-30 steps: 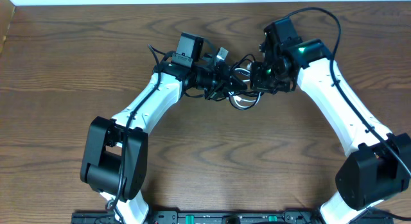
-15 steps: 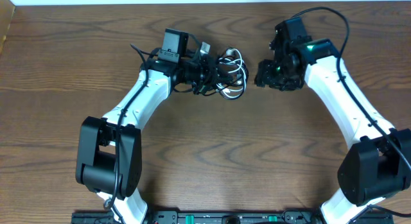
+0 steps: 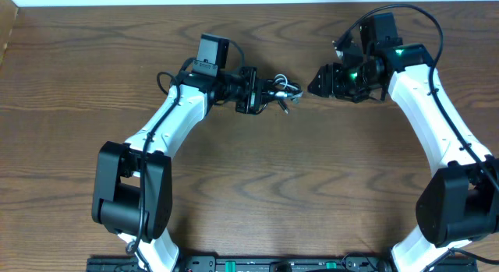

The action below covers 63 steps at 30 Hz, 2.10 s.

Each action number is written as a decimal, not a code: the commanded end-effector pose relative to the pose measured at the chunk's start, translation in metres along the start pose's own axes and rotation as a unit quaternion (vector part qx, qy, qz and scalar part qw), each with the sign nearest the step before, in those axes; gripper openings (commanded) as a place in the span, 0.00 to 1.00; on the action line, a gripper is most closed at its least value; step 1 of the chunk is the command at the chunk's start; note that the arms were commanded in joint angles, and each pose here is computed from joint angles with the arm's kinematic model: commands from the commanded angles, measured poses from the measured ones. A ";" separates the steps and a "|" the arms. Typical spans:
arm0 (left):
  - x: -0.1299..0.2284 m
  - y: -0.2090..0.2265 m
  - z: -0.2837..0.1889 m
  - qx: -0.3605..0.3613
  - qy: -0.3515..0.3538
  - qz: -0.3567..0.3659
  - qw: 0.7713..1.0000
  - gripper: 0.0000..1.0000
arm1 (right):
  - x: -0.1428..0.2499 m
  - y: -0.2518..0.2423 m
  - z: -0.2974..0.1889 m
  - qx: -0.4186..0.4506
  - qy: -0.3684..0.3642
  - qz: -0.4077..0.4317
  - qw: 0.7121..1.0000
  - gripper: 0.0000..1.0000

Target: Untangle cables

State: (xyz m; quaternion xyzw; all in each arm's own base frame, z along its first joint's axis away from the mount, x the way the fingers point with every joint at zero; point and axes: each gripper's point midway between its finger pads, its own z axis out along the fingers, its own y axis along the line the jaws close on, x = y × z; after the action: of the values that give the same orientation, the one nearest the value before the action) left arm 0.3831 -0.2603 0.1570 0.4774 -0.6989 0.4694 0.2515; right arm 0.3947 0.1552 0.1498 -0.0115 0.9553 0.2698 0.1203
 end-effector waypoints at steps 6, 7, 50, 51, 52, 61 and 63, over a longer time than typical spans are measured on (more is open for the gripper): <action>0.008 -0.041 -0.013 0.076 -0.018 -0.072 0.994 0.08 | -0.002 0.006 0.001 0.042 -0.011 -0.084 0.995 0.75; 0.008 -0.041 -0.013 0.076 -0.019 -0.072 0.994 0.07 | -0.003 0.009 0.003 0.041 -0.013 -0.093 0.995 0.75; 0.020 -0.034 -0.004 0.058 0.001 -0.065 0.996 0.08 | -0.011 0.111 -0.029 -0.211 -0.123 -0.501 0.830 0.68; 0.020 -0.034 -0.004 0.058 0.001 -0.065 0.996 0.08 | -0.010 0.111 -0.026 -0.211 -0.119 -0.502 0.830 0.66; 0.020 -0.034 -0.004 0.058 0.001 -0.065 0.996 0.07 | -0.009 0.112 -0.024 -0.209 -0.117 -0.503 0.831 0.62; 0.020 -0.034 -0.004 0.058 -0.001 -0.031 0.998 0.08 | -0.003 0.088 -0.004 -0.168 -0.068 -0.458 0.870 0.05; 0.019 -0.034 -0.004 0.058 -0.003 -0.007 0.998 0.08 | -0.006 0.081 -0.002 -0.153 -0.062 -0.431 0.887 0.05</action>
State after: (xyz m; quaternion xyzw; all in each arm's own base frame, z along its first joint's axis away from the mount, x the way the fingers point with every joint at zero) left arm 0.4068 -0.2669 0.1665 0.5334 -0.6529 0.4812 0.2400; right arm 0.3811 0.2318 0.2064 -0.4593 0.7547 0.3607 0.2989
